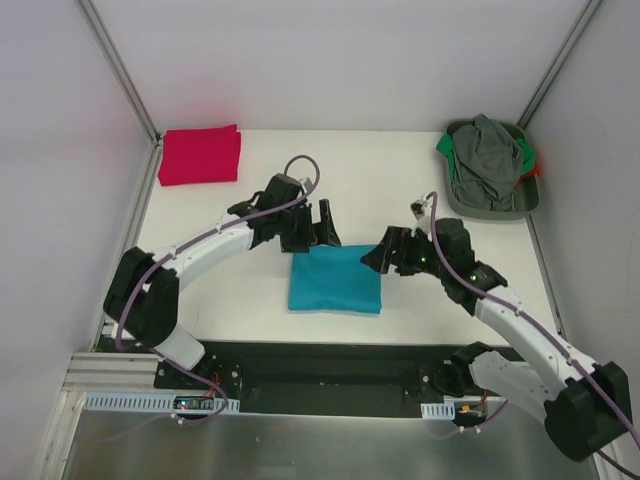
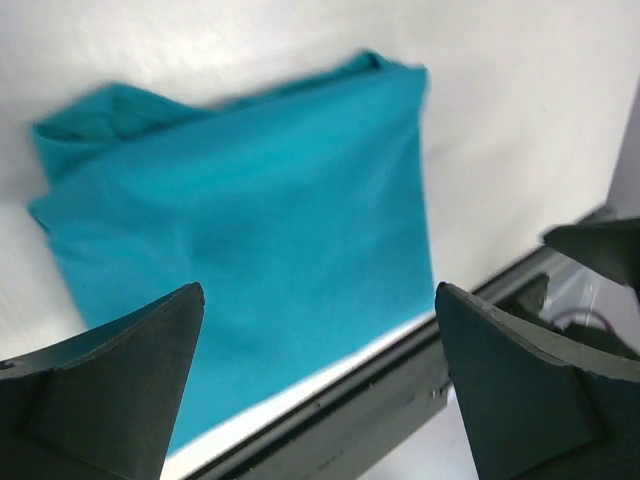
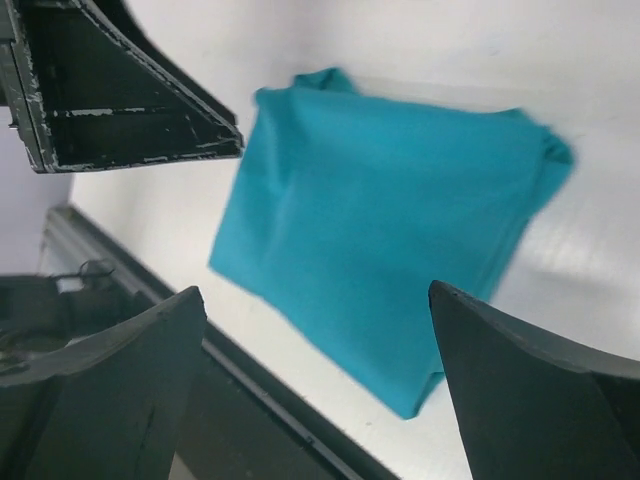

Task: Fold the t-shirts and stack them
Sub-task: Smooth out wrinkles on the folded tshirt

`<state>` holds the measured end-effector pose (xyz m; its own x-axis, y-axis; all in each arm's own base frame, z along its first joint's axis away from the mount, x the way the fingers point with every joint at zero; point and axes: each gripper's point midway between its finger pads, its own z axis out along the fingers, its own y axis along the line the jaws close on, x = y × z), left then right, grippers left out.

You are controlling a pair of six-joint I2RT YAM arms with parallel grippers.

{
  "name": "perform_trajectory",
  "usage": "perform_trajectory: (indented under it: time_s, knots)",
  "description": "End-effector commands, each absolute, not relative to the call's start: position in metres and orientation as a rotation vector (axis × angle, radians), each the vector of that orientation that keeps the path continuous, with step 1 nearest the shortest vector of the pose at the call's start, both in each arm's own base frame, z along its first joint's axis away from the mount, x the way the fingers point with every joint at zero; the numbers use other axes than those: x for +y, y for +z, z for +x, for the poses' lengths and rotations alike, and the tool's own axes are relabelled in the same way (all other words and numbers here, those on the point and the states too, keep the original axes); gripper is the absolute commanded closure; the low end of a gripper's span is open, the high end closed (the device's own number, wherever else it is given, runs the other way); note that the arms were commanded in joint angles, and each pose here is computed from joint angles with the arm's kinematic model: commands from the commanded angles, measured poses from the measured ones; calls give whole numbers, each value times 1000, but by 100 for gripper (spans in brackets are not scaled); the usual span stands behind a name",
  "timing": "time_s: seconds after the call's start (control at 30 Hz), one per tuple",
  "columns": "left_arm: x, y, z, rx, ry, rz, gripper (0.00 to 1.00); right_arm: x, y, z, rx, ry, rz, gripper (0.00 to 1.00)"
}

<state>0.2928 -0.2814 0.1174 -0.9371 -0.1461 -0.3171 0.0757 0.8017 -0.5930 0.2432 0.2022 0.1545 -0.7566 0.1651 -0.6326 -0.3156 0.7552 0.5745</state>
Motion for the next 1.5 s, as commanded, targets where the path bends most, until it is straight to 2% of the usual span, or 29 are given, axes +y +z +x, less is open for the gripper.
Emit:
perform_trajectory:
  time_s: [0.0,0.17,0.4,0.63,0.9,1.07,1.3,1.4,1.47]
  knots:
    - [-285,124,250,2659,-906,0,1,233,166,208,2173,1133,-124,4]
    - [-293,89,217,2772,-936,-34,1,247,138,203,2185,1188,-89,4]
    - [-273,51,203,2851,-828,-132,1,243,50,191,2505,1145,128,4]
    - [-247,27,196,2886,-708,-218,1,223,31,191,2595,1012,246,4]
    - [-241,65,204,2734,-770,-195,1,206,68,195,2420,940,126,4]
    - [-215,85,213,2601,-704,-228,1,187,95,202,2232,880,99,4]
    - [-176,72,236,2621,-606,-319,1,150,109,211,2042,781,287,4]
    - [-179,60,244,2677,-575,-296,6,154,110,204,1992,854,263,4]
    - [-183,57,251,2700,-569,-293,10,178,136,198,1898,1035,153,4]
